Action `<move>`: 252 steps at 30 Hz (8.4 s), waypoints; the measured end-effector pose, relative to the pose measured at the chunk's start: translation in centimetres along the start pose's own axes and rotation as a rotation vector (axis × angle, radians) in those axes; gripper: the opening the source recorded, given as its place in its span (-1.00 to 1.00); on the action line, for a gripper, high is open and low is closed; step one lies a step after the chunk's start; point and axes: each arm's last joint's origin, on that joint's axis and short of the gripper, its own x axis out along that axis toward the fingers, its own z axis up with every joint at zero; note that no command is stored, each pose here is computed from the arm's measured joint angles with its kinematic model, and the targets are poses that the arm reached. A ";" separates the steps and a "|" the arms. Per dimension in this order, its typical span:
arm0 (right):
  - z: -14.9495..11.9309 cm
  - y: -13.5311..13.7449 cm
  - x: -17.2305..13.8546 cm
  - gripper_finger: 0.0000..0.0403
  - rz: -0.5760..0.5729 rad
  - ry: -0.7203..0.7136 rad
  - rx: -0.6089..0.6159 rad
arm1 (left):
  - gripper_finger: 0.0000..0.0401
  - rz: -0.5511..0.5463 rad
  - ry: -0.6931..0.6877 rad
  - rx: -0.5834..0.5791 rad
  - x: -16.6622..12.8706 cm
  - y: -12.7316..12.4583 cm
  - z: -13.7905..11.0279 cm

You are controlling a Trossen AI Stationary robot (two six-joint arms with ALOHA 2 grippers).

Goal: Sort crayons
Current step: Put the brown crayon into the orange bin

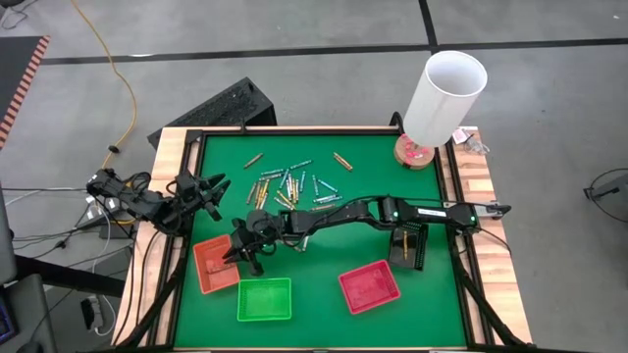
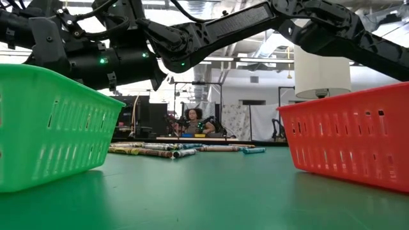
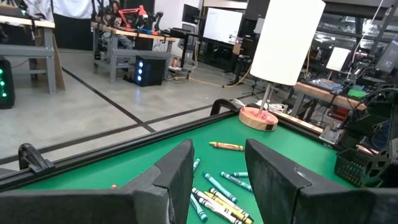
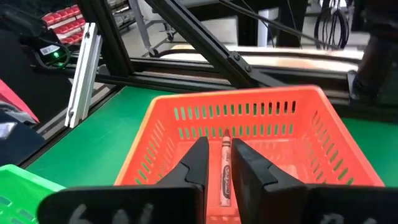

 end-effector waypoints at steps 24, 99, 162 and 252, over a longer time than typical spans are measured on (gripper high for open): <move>4.9 0.2 -9.3 -0.67 -0.534 0.609 0.283 | -0.33 0.000 0.010 0.021 0.0 0.0 -0.2; -1.6 -0.2 -7.8 -0.99 -0.718 0.773 0.392 | -0.33 0.002 0.034 0.025 0.0 0.1 -0.7; 7.1 2.9 -3.3 -1.00 -0.136 0.005 -0.292 | -0.33 0.002 0.034 0.038 0.0 0.1 -0.7; 0.3 1.0 0.1 -1.00 0.080 -0.286 -0.222 | -0.33 0.248 -0.381 0.145 -0.1 2.6 5.6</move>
